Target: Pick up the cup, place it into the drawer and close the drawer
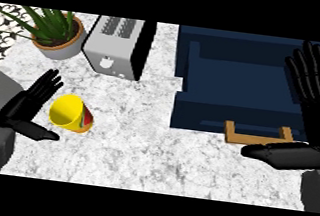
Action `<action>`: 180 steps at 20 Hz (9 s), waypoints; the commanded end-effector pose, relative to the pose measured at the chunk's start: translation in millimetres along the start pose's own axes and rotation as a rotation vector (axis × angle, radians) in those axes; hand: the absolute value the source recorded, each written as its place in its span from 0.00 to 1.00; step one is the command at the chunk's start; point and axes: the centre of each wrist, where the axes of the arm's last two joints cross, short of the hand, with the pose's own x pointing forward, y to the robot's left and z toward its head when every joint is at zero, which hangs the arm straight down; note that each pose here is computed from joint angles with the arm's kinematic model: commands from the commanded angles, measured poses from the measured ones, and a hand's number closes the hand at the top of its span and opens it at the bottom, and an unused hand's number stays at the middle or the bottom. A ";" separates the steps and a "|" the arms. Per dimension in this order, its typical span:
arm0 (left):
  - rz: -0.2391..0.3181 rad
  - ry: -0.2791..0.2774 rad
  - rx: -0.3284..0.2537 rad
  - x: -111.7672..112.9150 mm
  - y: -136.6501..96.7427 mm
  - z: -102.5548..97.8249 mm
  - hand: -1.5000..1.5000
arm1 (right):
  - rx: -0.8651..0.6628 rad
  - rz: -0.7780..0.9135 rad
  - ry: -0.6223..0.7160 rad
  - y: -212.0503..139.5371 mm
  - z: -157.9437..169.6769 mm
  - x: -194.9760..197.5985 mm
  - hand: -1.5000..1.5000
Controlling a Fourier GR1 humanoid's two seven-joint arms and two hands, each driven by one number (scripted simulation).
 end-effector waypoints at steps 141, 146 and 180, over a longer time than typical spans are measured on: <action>0.181 -0.386 0.095 154.5 -266.4 -214.3 0.00 | 0.804 0.633 0.461 56.8 -9.2 -143.9 1.00; 0.192 -0.383 0.087 145.5 -242.7 -205.2 0.00 | 0.713 0.628 0.484 43.5 -25.2 -176.9 1.00; 0.225 -0.355 -0.022 126.7 -177.8 -170.7 0.00 | 0.275 0.489 0.323 -97.1 -123.0 -90.4 1.00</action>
